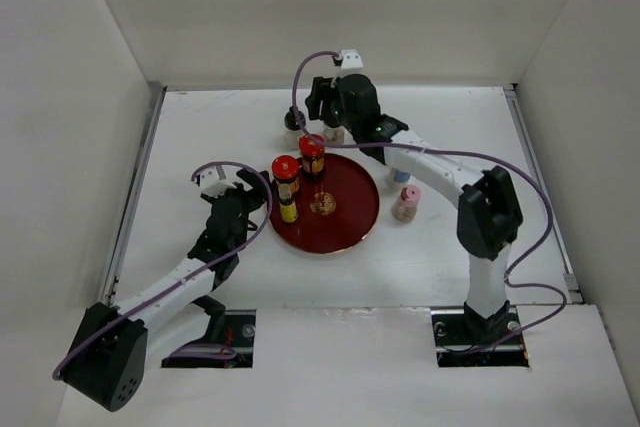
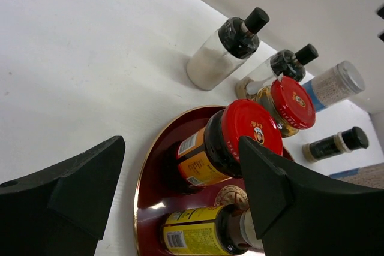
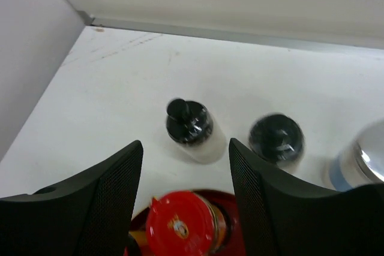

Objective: Organize the condiment bottles

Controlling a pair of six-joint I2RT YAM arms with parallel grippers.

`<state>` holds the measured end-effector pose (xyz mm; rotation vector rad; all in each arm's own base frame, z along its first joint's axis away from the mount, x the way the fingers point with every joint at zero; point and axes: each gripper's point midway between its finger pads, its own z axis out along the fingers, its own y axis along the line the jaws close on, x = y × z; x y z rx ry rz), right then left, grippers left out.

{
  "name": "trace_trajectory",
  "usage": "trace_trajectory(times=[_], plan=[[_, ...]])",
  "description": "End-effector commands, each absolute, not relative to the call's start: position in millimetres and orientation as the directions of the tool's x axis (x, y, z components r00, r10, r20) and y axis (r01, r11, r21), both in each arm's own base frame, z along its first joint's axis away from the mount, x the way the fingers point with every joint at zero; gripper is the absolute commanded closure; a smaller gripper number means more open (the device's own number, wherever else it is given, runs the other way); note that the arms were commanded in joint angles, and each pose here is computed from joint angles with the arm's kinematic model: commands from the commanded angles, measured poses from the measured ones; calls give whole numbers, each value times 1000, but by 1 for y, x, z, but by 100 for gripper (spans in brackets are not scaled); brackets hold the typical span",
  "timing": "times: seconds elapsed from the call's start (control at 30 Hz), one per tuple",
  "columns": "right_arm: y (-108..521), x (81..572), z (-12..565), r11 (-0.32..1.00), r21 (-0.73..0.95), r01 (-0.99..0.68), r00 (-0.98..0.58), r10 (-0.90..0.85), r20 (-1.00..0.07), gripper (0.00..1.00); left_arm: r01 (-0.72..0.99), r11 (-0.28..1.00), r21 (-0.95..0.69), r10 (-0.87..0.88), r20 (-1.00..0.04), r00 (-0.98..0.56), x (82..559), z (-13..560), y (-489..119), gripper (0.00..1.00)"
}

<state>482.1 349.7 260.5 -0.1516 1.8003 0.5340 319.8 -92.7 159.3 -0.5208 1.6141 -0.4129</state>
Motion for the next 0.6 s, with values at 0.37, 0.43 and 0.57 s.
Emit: trace_trajectory(times=[0.37, 0.43, 0.57], plan=[[420, 545, 226, 850, 213, -482, -311, 62, -948, 33, -32, 740, -672, -673, -740, -16, 321, 175, -92, 25], [423, 549, 219, 851, 212, -480, -314, 59, -948, 34, -30, 740, -672, -673, -739, -22, 322, 174, -93, 25], [431, 550, 209, 849, 223, -480, -317, 69, -946, 37, -35, 743, -669, -670, -742, -32, 324, 170, -94, 25]])
